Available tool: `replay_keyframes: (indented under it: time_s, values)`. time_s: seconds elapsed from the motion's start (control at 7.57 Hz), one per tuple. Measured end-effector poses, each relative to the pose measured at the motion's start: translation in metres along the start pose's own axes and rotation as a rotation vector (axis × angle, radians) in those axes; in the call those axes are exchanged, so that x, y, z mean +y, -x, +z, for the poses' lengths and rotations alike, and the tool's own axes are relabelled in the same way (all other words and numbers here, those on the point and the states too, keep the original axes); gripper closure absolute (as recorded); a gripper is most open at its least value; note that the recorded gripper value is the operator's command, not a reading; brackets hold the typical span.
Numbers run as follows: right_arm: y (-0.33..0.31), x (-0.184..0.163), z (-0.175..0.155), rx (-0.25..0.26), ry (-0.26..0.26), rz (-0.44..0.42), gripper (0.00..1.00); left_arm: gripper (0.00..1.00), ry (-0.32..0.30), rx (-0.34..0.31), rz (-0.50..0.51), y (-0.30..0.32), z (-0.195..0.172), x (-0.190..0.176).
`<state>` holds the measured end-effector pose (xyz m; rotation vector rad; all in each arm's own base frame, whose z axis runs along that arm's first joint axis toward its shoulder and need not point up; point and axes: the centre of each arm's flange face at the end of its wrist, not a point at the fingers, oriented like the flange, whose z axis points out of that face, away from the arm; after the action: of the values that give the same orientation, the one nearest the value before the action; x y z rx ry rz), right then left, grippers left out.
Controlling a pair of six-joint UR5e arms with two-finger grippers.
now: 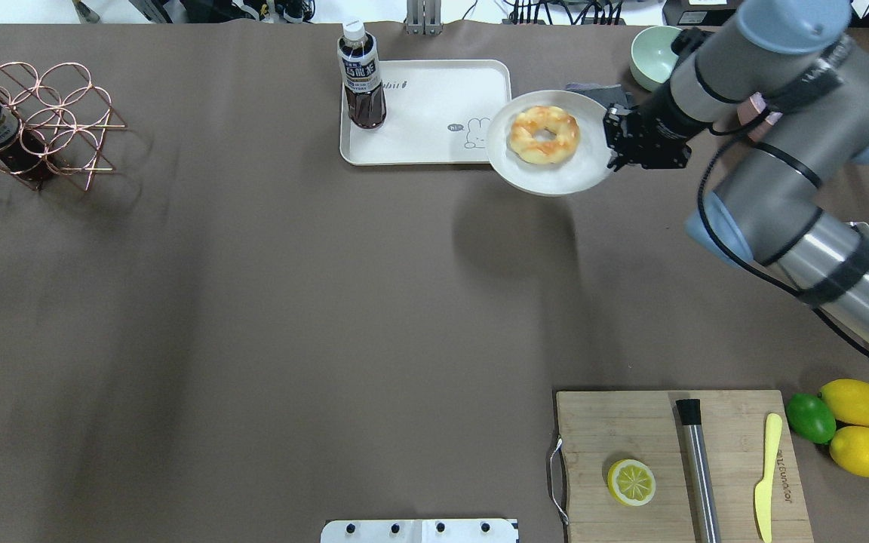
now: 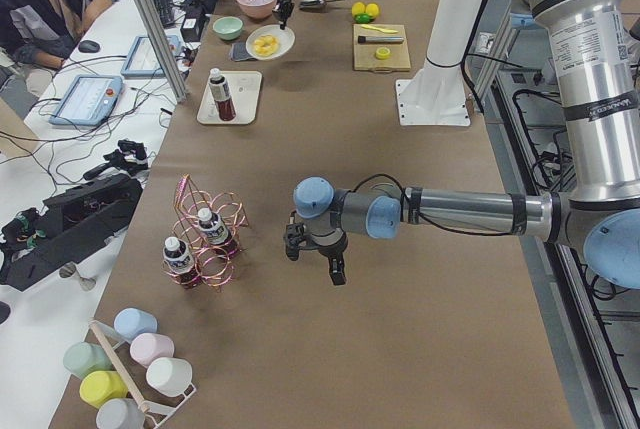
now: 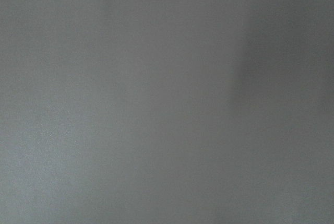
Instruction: Place donut on tray
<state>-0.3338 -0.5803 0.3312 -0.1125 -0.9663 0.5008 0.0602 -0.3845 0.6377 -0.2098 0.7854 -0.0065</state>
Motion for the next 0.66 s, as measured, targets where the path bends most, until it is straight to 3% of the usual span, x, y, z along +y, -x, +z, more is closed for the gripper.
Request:
replay_keyframes:
  time_s: [0.26, 0.66]
  values:
    - [0.092, -0.003, 0.032, 0.03, -0.06, 0.117, 1.0, 0.02, -0.001, 0.0, 0.001, 0.0, 0.0, 0.0]
    - [0.154, -0.001, 0.071, -0.007, -0.139, 0.232, 1.0, 0.02, -0.003, 0.001, 0.003, -0.002, -0.001, -0.001]
